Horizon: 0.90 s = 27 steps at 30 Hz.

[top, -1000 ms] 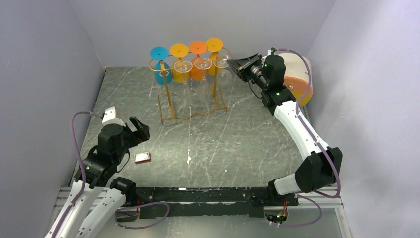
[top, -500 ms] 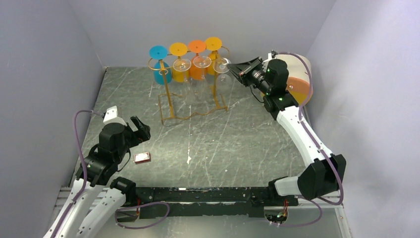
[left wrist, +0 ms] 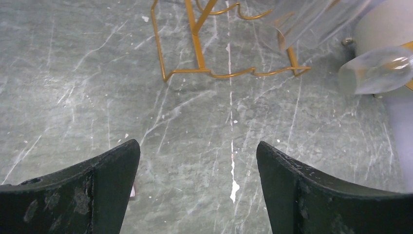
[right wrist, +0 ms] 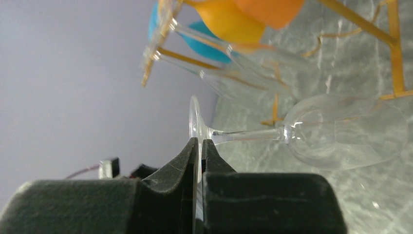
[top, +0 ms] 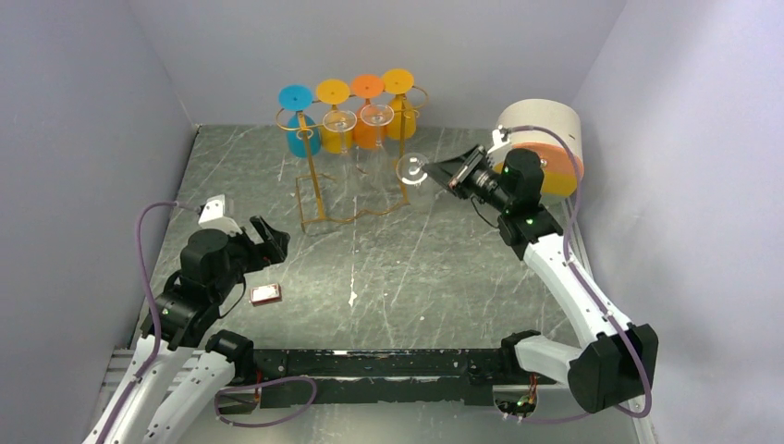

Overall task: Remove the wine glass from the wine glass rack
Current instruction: Place the wine glass at the center of the board.

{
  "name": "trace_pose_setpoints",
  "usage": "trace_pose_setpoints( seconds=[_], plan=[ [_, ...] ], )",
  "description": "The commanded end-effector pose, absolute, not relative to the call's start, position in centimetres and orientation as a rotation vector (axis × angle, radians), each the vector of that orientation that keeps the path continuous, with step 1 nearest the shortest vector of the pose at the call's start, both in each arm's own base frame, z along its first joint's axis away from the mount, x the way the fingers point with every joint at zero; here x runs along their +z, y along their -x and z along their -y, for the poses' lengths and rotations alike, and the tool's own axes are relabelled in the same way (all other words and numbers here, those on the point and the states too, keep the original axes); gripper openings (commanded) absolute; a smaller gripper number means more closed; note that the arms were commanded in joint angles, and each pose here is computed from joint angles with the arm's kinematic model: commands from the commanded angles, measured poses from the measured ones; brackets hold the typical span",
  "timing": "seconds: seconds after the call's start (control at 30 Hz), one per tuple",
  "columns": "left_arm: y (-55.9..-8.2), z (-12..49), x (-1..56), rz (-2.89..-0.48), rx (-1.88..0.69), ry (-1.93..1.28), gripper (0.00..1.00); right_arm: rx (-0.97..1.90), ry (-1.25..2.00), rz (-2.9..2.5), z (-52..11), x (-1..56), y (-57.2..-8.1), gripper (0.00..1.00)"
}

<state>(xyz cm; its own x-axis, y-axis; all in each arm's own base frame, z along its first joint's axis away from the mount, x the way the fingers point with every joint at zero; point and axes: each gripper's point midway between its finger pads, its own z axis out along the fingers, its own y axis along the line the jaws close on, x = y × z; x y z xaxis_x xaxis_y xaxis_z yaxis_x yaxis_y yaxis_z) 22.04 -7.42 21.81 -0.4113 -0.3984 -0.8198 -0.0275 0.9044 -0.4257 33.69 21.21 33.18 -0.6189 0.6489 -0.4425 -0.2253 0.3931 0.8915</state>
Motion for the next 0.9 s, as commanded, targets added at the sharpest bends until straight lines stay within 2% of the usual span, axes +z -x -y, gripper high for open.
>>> trace_pose_setpoints(
  seconds=[0.0, 0.37, 0.67, 0.7, 0.73, 0.87],
  plan=[
    [-22.3, 8.8, 23.1, -1.918, -0.501, 0.226, 0.93, 1.354, -0.2, -1.838, -21.7, 31.7, -31.0, 0.0],
    [-21.5, 15.2, 23.3, -1.89, -0.929, 0.112, 0.94, 1.41, -0.079, -1.987, -24.0, 25.5, -27.6, 0.0],
    [-20.5, 18.1, 23.6, -1.875, -1.121, -0.02, 0.94, 1.435, -0.009, -2.038, -25.5, 23.6, -26.6, 0.0],
    [-20.4, 18.5, 23.5, -1.875, -1.148, -0.042, 0.98, 1.438, 0.006, -2.043, -25.7, 23.4, -26.4, 0.0],
    [-20.2, 19.0, 23.6, -1.872, -1.181, -0.066, 0.94, 1.439, 0.017, -2.046, -25.9, 23.3, -26.2, 0.0],
    [-19.9, 21.0, 23.1, -1.877, -1.313, -0.15, 0.9, 1.465, 0.078, -2.017, -26.3, 23.0, -25.4, 0.0]
  ],
)
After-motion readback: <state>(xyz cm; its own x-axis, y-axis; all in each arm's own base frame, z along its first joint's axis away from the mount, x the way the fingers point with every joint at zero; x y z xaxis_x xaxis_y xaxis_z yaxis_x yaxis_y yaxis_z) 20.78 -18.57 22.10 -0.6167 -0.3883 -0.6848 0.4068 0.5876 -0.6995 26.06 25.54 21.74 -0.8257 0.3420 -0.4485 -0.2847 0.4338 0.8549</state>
